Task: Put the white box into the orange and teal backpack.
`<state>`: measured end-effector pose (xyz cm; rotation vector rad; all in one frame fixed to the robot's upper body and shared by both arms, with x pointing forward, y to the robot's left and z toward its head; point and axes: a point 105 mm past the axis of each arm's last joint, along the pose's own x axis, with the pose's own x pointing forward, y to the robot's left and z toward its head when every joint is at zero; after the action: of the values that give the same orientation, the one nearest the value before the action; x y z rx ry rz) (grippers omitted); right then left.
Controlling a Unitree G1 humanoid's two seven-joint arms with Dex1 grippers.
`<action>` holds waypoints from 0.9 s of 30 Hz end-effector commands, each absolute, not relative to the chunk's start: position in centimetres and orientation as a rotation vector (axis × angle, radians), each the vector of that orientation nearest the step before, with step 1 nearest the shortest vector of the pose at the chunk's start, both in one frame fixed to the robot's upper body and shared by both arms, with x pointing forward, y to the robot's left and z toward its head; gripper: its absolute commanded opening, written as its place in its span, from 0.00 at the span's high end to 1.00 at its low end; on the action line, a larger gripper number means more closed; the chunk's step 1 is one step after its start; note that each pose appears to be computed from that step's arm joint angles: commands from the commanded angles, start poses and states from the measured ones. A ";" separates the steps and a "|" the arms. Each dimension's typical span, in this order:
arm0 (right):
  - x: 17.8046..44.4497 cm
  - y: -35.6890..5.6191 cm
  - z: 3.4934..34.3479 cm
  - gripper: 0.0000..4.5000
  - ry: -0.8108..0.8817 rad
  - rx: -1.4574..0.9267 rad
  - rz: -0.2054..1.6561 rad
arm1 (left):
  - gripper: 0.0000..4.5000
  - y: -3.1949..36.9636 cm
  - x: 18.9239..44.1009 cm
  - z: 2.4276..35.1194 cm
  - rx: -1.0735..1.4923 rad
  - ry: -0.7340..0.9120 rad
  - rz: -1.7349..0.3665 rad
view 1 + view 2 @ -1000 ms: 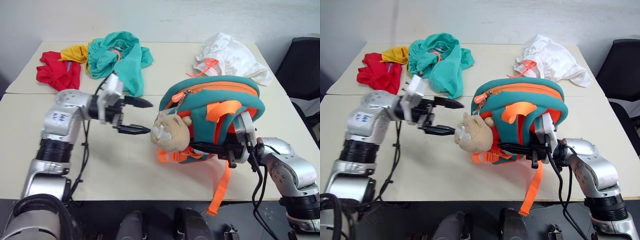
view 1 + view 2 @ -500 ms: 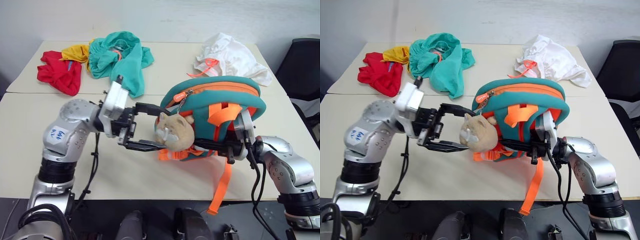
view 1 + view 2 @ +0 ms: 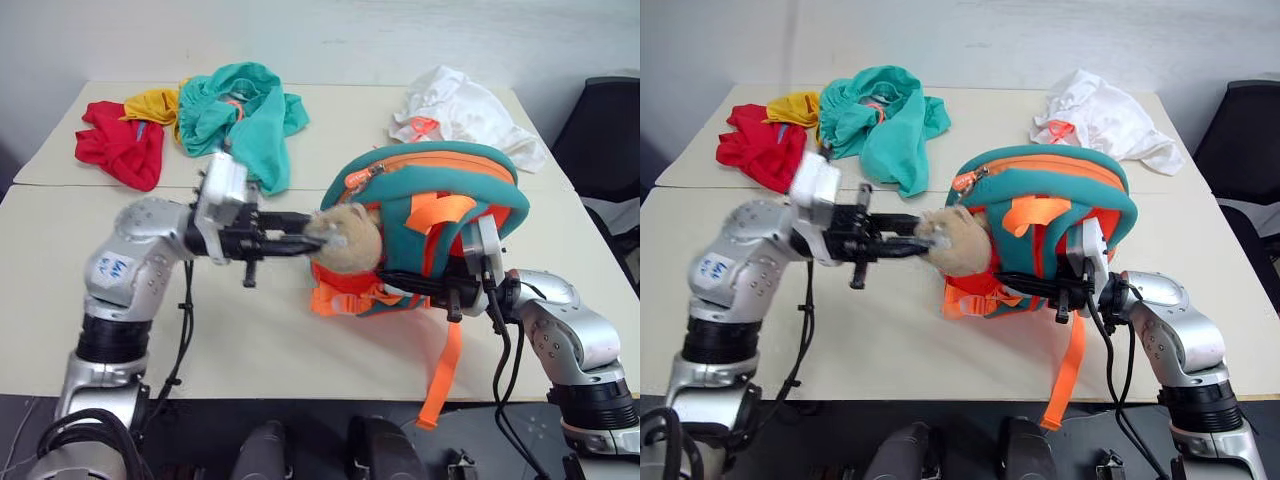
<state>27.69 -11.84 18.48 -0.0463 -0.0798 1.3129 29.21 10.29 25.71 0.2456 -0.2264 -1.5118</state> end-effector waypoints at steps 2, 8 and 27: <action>27.6 -12.1 19.0 1.00 -0.115 -0.060 1.286 | 0.95 14.6 31.5 27.9 0.253 -0.239 -1.349; 27.6 -12.5 19.0 1.00 -0.134 -0.036 1.241 | 0.95 18.7 34.5 24.9 0.281 -0.050 -1.171; 26.8 -12.7 18.6 1.00 -0.175 0.034 1.200 | 0.95 12.3 31.9 13.4 0.296 0.171 -1.311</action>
<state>27.26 -12.67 17.32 0.0418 -0.1063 1.1936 32.55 12.90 14.86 0.2746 0.1097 -1.2885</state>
